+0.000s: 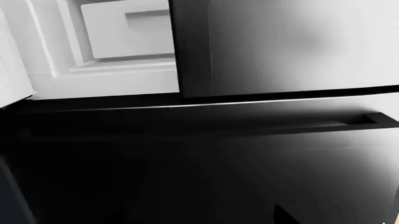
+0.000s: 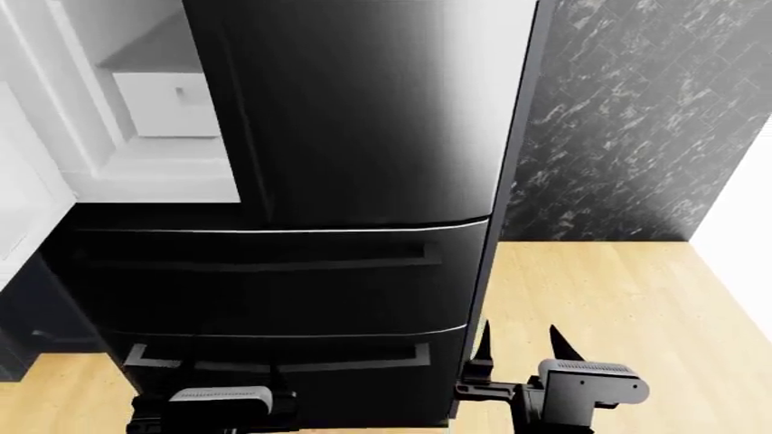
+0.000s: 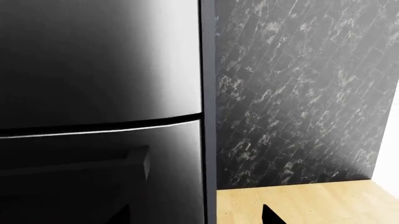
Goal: Close the fridge doors
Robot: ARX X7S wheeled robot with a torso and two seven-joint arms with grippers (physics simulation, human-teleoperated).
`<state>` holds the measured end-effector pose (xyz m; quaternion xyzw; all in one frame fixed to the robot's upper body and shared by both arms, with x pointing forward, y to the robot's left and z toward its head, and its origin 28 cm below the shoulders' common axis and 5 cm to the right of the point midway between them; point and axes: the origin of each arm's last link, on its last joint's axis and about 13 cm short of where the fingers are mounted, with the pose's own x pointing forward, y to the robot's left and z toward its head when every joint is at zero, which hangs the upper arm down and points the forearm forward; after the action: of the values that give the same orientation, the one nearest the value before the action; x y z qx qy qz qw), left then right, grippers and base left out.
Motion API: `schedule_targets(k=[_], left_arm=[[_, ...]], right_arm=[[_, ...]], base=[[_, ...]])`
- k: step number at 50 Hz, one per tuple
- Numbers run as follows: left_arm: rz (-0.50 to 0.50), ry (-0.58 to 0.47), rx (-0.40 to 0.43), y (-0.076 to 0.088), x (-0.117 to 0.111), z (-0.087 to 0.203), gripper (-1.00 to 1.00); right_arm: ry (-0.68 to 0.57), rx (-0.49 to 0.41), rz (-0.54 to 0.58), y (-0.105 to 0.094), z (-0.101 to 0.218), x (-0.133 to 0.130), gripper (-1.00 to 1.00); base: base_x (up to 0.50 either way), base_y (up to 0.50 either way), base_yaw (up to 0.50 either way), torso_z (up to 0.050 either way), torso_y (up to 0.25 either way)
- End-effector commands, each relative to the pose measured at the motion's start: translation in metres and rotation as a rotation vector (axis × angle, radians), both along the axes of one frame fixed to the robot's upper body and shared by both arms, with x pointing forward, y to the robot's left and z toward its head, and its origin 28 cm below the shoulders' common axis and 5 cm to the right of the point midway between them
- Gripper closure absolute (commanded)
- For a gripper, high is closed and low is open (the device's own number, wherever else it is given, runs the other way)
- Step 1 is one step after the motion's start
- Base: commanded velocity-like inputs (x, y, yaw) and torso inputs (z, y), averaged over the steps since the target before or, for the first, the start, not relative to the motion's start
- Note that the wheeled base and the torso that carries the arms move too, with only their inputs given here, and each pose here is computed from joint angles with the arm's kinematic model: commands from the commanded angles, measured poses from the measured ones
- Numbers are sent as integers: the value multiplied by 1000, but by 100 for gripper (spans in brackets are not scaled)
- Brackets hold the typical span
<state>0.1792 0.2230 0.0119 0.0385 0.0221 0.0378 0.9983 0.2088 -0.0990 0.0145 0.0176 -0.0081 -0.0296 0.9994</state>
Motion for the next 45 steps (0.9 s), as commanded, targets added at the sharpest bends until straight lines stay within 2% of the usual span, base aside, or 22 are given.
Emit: schedule_targets(k=[1, 45], left_arm=[[-3, 3, 0, 0, 0, 0, -100], [-12, 10, 5, -1, 0, 0, -100]], right_arm=[[1, -2, 1, 0, 0, 0, -100], [2, -2, 1, 0, -1, 0, -100]], base=[[-246, 0, 0, 0, 0], [-269, 0, 0, 0, 0]])
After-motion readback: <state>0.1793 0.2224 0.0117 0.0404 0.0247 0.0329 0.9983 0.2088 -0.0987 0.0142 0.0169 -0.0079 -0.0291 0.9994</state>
